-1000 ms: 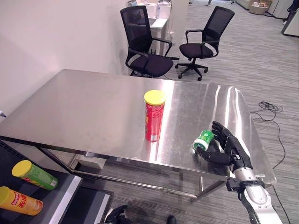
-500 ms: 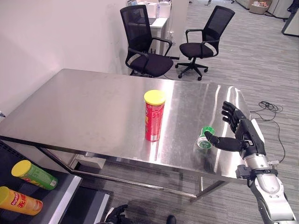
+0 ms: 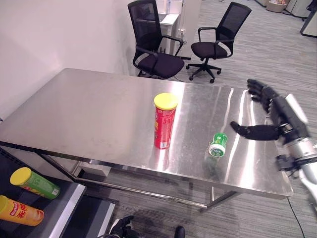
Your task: Put the goods on the table back onto the shelves and tidy them up.
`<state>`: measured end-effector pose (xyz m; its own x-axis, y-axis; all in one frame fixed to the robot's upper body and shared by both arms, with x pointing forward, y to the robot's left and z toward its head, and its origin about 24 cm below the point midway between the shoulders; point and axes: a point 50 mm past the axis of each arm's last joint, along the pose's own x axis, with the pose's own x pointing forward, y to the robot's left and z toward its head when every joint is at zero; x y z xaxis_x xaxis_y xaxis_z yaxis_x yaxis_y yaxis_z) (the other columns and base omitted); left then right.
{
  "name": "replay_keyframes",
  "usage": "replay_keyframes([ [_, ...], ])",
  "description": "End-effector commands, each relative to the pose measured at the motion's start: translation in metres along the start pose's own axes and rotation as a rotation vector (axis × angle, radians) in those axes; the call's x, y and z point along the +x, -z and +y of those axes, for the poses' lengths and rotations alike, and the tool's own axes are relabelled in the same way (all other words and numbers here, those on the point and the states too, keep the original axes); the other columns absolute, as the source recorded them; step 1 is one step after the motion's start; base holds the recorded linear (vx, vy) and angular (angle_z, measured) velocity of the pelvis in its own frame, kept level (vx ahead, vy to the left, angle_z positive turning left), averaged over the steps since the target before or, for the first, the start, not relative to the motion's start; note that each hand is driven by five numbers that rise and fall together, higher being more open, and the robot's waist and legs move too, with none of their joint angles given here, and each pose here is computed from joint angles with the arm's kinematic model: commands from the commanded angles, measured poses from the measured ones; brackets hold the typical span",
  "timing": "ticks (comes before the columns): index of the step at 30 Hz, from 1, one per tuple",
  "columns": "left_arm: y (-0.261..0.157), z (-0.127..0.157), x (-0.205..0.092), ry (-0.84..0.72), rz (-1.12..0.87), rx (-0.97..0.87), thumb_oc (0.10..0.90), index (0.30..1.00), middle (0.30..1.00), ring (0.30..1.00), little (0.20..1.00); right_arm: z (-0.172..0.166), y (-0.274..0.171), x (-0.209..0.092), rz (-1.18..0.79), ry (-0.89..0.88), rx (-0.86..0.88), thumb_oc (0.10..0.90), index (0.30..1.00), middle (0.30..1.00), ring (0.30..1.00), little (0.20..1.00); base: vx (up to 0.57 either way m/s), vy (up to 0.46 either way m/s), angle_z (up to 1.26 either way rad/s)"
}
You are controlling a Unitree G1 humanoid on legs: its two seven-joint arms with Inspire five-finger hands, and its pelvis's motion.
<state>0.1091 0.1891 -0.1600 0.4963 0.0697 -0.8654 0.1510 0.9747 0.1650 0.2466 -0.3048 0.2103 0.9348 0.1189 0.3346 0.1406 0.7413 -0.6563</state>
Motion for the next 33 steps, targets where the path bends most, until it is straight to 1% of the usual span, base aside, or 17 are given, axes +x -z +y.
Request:
replay_keyframes([
  [1, -0.015, 0.012, 0.001, 0.000, -0.094, 0.113, 0.800, 0.900, 0.900, 0.900, 0.900, -0.053, -0.050, 0.022, -0.264, 0.199, -0.156, 0.800, 0.900, 0.900, 0.900, 0.900, -0.04, -0.037, 0.00],
  [4, -0.009, 0.013, 0.000, 0.013, -0.082, 0.137, 0.800, 0.900, 0.900, 0.900, 0.900, -0.079, -0.058, 0.030, -0.215, 0.177, -0.340, 0.800, 0.900, 0.900, 0.900, 0.900, -0.03, -0.050, 0.00],
  [5, -0.008, 0.013, -0.001, 0.016, -0.080, 0.139, 0.800, 0.900, 0.900, 0.900, 0.900, -0.085, -0.059, 0.031, -0.210, 0.182, -0.358, 0.800, 0.900, 0.900, 0.900, 0.900, -0.03, -0.071, 0.01],
  [7, -0.005, 0.015, -0.001, 0.019, -0.071, 0.140, 0.800, 0.900, 0.900, 0.900, 0.900, -0.094, -0.068, 0.035, -0.192, 0.134, -0.460, 0.800, 0.900, 0.900, 0.900, 0.900, -0.03, -0.081, 0.03],
  [10, -0.004, 0.016, -0.002, 0.035, -0.065, 0.156, 0.800, 0.900, 0.900, 0.900, 0.900, -0.099, -0.067, 0.039, -0.152, 0.061, -0.437, 0.800, 0.900, 0.900, 0.900, 0.900, -0.03, -0.102, 0.02],
  [11, -0.003, 0.015, -0.002, 0.048, -0.064, 0.151, 0.800, 0.900, 0.900, 0.900, 0.900, -0.100, -0.065, 0.042, -0.122, 0.025, -0.469, 0.800, 0.900, 0.900, 0.900, 0.900, -0.03, -0.120, 0.05],
  [13, -0.001, 0.015, -0.003, 0.054, -0.058, 0.150, 0.800, 0.900, 0.900, 0.900, 0.900, -0.097, -0.061, 0.045, -0.098, -0.028, -0.451, 0.800, 0.900, 0.900, 0.900, 0.900, -0.02, -0.135, 0.11],
  [15, 0.000, 0.015, -0.004, 0.063, -0.060, 0.153, 0.800, 0.900, 0.900, 0.900, 0.900, -0.087, -0.047, 0.049, -0.049, -0.091, -0.417, 0.800, 0.900, 0.900, 0.900, 0.900, -0.01, -0.153, 0.16],
  [20, -0.002, 0.017, -0.005, 0.059, -0.081, 0.192, 0.800, 0.900, 0.900, 0.900, 0.900, -0.079, -0.031, 0.051, 0.008, -0.123, -0.441, 0.800, 0.900, 0.900, 0.900, 0.900, 0.00, -0.095, 0.09],
  [24, -0.003, 0.021, -0.005, 0.023, -0.097, 0.222, 0.800, 0.900, 0.900, 0.900, 0.900, -0.073, -0.026, 0.048, 0.008, -0.133, -0.467, 0.800, 0.900, 0.900, 0.900, 0.900, 0.02, -0.067, 0.32],
  [29, -0.005, 0.028, -0.006, -0.025, -0.111, 0.220, 0.800, 0.900, 0.900, 0.900, 0.900, -0.062, -0.018, 0.040, -0.009, -0.110, -0.442, 0.800, 0.900, 0.900, 0.900, 0.900, 0.04, -0.055, 0.19],
  [32, -0.009, 0.029, -0.005, -0.034, -0.124, 0.223, 0.800, 0.900, 0.900, 0.900, 0.900, -0.043, -0.016, 0.036, -0.047, -0.135, -0.394, 0.800, 0.900, 0.900, 0.900, 0.900, 0.04, -0.052, 0.24],
  [33, -0.009, 0.029, -0.005, -0.035, -0.124, 0.224, 0.800, 0.900, 0.900, 0.900, 0.900, -0.043, -0.016, 0.035, -0.046, -0.134, -0.394, 0.800, 0.900, 0.900, 0.900, 0.900, 0.01, -0.038, 0.32],
])
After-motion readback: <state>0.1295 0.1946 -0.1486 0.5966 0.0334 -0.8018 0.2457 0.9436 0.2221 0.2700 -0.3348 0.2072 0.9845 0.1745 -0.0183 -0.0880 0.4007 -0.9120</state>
